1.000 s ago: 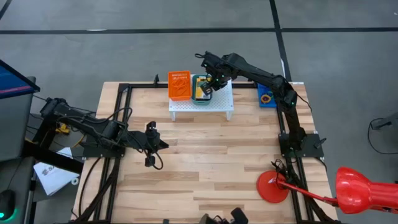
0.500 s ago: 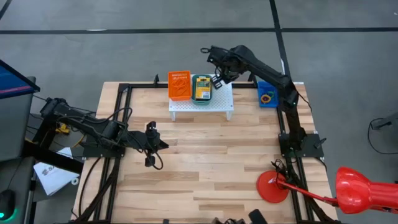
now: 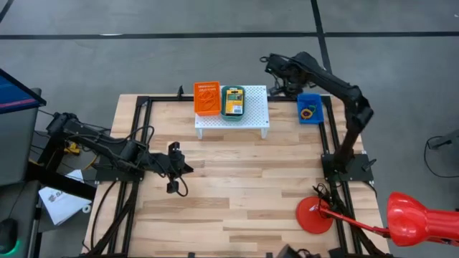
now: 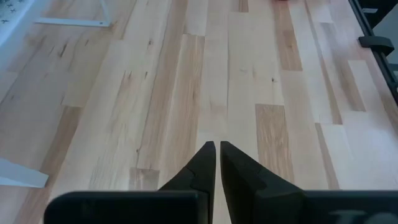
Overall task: Pick & Place Office Desk Supplies
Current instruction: Put the blue bin on the shelf
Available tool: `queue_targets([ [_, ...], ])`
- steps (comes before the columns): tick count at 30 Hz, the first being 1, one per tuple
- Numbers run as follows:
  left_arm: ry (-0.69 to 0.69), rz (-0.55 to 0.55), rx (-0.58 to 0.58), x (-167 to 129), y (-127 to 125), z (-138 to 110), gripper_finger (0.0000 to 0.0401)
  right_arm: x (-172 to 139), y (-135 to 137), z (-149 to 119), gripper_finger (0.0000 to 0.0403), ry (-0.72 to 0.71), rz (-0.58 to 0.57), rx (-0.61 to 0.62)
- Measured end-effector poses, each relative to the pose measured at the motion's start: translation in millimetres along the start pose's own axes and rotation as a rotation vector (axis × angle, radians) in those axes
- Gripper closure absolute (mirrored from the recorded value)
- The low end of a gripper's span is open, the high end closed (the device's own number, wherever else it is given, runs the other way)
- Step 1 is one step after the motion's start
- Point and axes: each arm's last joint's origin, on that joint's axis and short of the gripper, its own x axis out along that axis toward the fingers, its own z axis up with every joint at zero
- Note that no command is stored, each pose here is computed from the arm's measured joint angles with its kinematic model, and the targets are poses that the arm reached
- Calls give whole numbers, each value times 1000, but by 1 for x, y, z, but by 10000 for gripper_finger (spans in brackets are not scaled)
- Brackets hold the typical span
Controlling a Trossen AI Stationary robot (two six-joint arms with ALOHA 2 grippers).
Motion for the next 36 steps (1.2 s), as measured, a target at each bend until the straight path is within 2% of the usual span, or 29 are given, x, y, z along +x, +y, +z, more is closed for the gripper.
queue_targets([
  [4, 0, 0, -3, 0, 0, 0, 384, 25, -13, -16, 403, 21, 2, 43],
  [8, 0, 0, -5, 0, 0, 0, 384, 58, -19, -34, 403, 63, 82, 59],
  [12, -1, 0, -5, 0, 0, 0, 384, 76, -27, -45, 403, 6, 164, 76],
  [16, -2, 0, -5, 0, 0, 0, 384, 87, -33, -48, 393, -36, 188, 107],
  [22, -22, -6, -10, 0, -1, 2, 384, 98, -43, -48, 331, -13, 158, 126],
  [26, -22, -6, -10, 0, -1, 2, 384, 100, -50, -46, 296, -23, 111, 196],
  [32, -25, -7, -8, 0, -1, 3, 384, 102, -58, -43, 278, -66, 9, 276],
  [36, -26, -7, -8, 0, -1, 3, 384, 104, -64, -41, 276, -68, -16, 345],
])
